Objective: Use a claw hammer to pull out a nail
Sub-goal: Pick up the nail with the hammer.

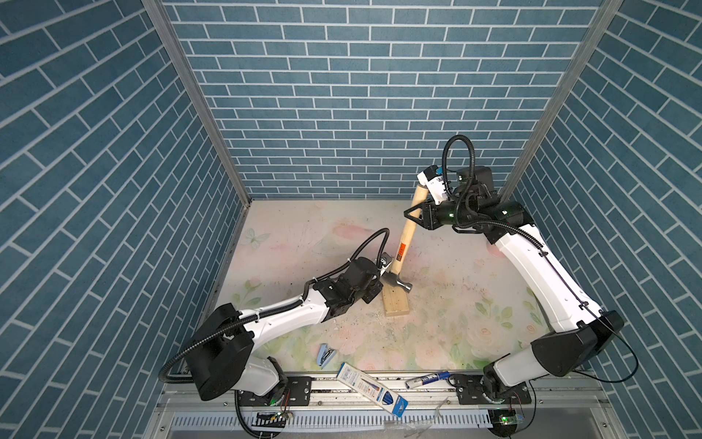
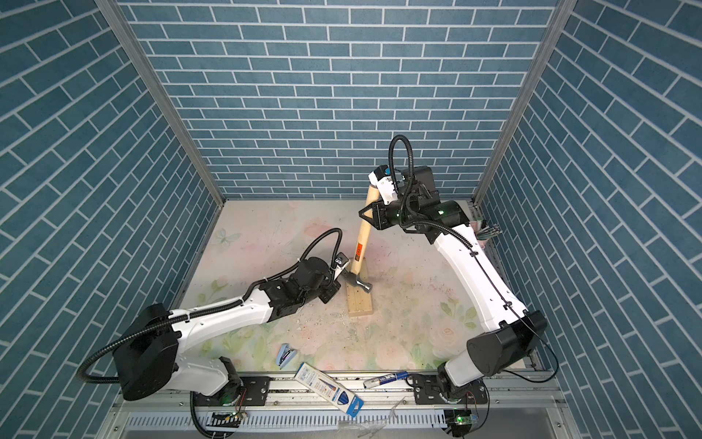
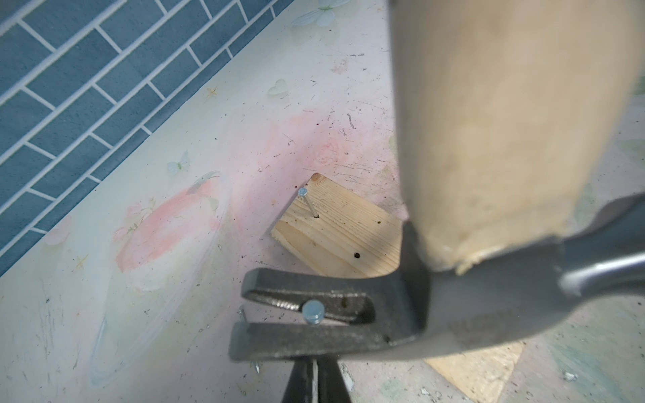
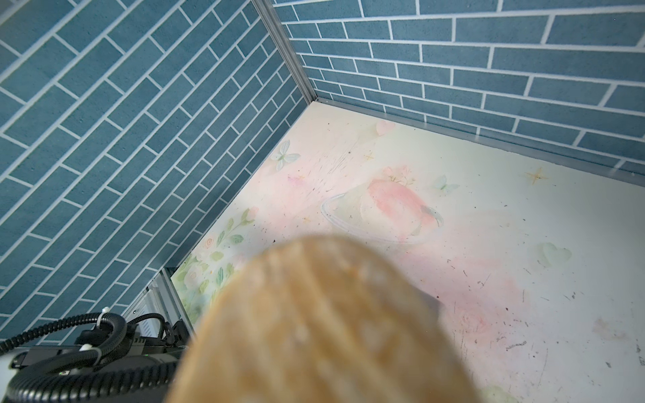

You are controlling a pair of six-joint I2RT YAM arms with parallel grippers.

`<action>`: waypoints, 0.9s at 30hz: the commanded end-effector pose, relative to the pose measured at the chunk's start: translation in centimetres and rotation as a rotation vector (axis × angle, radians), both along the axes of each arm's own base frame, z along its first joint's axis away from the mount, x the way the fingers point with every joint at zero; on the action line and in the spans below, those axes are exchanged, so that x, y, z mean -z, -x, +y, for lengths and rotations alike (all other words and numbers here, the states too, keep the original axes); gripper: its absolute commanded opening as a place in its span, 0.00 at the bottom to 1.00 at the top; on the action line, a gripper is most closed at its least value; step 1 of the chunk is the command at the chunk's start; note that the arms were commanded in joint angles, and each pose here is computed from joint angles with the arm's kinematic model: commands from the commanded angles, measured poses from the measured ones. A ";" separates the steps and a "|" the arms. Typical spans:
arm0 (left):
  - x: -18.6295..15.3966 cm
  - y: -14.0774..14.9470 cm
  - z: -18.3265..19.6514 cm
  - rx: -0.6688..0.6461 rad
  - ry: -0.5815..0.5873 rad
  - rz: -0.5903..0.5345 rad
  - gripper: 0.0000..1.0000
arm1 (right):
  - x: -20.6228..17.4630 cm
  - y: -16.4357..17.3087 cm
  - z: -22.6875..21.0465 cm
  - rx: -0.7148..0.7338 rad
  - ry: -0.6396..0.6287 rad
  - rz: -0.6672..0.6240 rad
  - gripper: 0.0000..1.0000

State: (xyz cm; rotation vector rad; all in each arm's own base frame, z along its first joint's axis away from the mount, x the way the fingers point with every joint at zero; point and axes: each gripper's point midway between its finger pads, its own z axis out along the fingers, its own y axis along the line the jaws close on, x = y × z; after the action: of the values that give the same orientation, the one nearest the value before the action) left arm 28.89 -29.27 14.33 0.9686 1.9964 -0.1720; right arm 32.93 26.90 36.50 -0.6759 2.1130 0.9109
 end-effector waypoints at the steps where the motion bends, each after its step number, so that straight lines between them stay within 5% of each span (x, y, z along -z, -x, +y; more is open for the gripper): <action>1: -1.4 -0.3 -0.7 0.009 0.039 -0.055 0.13 | -4.7 1.2 1.1 -0.041 -0.134 -0.022 0.00; 27: 0.1 0.4 -0.1 0.009 0.023 -0.016 0.19 | -5.9 1.0 -0.6 0.005 -0.098 -0.075 0.00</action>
State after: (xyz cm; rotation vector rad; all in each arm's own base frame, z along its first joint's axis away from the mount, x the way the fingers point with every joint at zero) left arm 29.04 -29.34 14.28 0.9498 1.9728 -0.1755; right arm 32.71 26.38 37.49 -0.6652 2.1298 0.9031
